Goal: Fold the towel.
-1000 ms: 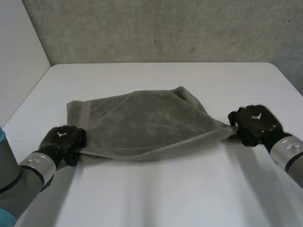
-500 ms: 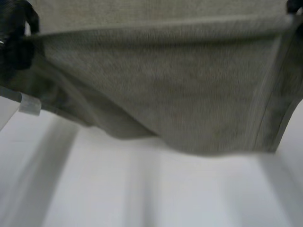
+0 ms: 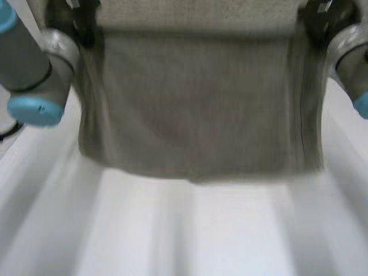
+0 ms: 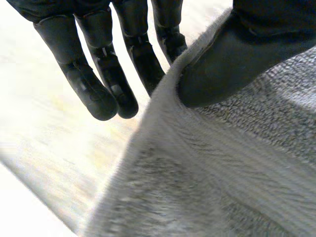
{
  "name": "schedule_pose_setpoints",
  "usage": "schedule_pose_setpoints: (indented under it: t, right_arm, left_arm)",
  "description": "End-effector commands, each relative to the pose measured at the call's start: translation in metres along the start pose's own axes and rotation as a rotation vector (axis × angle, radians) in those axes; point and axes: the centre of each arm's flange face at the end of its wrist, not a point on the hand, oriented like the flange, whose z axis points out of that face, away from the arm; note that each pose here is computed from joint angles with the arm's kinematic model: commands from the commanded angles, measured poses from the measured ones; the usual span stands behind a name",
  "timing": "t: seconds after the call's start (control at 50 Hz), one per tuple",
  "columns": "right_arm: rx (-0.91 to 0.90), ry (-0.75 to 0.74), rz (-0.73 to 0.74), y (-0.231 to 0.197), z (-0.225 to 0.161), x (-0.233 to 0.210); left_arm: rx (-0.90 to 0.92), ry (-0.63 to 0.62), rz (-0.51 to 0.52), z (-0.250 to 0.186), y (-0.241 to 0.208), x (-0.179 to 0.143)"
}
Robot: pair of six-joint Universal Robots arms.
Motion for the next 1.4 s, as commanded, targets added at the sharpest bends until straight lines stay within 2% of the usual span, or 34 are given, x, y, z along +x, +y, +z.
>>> schedule_pose_setpoints:
  t: [0.02, 0.1, 0.14, 0.18, 0.26, 0.3, 0.34, 0.36, 0.4, 0.52, 0.64, 0.68, 0.72, 0.78, 0.9, 0.94, 1.04, 1.12, 1.2, 1.3, 1.4]
  right_arm:
    - [0.347, 0.283, 0.132, -0.055, -0.007, 0.059]
    - [0.312, 0.206, 0.16, -0.046, -0.011, 0.045]
    - [0.272, 0.156, 0.171, -0.037, -0.013, 0.037]
    - [0.185, 0.029, 0.19, -0.023, -0.025, 0.015]
    - [0.101, -0.084, 0.21, -0.004, -0.036, -0.005]
    - [0.062, -0.142, 0.222, 0.008, -0.044, -0.018]
    - [0.004, -0.258, 0.245, 0.028, -0.062, -0.045]
    - [0.004, -0.259, 0.245, 0.028, -0.062, -0.046]
    - [-0.066, -0.347, 0.267, 0.057, -0.079, -0.063]
    - [-0.173, -0.435, 0.316, 0.095, -0.103, -0.08]
    - [-0.267, -0.476, 0.305, 0.116, -0.125, -0.086]
    - [-0.275, -0.464, 0.288, 0.113, -0.13, -0.077]
    - [-0.28, -0.418, 0.252, 0.095, -0.14, -0.046]
    - [-0.309, -0.41, 0.263, 0.083, -0.152, -0.025]
    - [-0.321, -0.469, 0.293, 0.059, -0.17, -0.01]
    - [-0.317, -0.477, 0.26, 0.049, -0.178, 0.002]
    - [-0.297, -0.478, 0.172, 0.047, -0.179, 0.012]
    - [-0.289, -0.482, 0.161, 0.05, -0.169, 0.012]
    - [-0.312, -0.534, 0.199, 0.074, -0.137, -0.013]
    - [-0.383, -0.501, 0.187, 0.092, -0.103, -0.033]
    - [-0.419, -0.486, 0.147, 0.11, -0.072, -0.065]
  left_arm:
    - [0.318, -0.226, -0.155, 0.012, -0.076, -0.042]
    - [0.297, -0.202, -0.185, 0.005, -0.071, -0.039]
    - [0.23, -0.165, -0.19, -0.003, -0.052, -0.027]
    - [0.19, -0.142, -0.187, -0.008, -0.04, -0.02]
    - [0.096, -0.08, -0.18, -0.024, -0.011, -0.003]
    - [-0.004, 0.004, -0.172, -0.046, 0.023, 0.017]
    - [-0.043, 0.044, -0.17, -0.057, 0.039, 0.028]
    - [-0.044, 0.045, -0.17, -0.057, 0.039, 0.028]
    - [-0.112, 0.115, -0.167, -0.082, 0.07, 0.047]
    - [-0.195, 0.186, -0.16, -0.13, 0.113, 0.07]
    - [-0.259, 0.205, -0.158, -0.158, 0.126, 0.071]
    - [-0.252, 0.187, -0.144, -0.168, 0.113, 0.058]
    - [-0.238, 0.172, -0.133, -0.175, 0.103, 0.049]
    - [-0.207, 0.151, -0.116, -0.186, 0.085, 0.032]
    - [-0.129, 0.183, -0.12, -0.203, 0.051, 0.016]
    - [-0.105, 0.207, -0.12, -0.21, 0.039, 0.007]
    - [-0.096, 0.243, -0.122, -0.21, 0.035, 0.003]
    - [-0.109, 0.26, -0.127, -0.203, 0.042, 0.006]
    - [-0.165, 0.291, -0.133, -0.173, 0.073, 0.023]
    - [-0.185, 0.321, -0.141, -0.137, 0.098, 0.041]
    - [-0.185, 0.289, -0.126, -0.095, 0.121, 0.057]
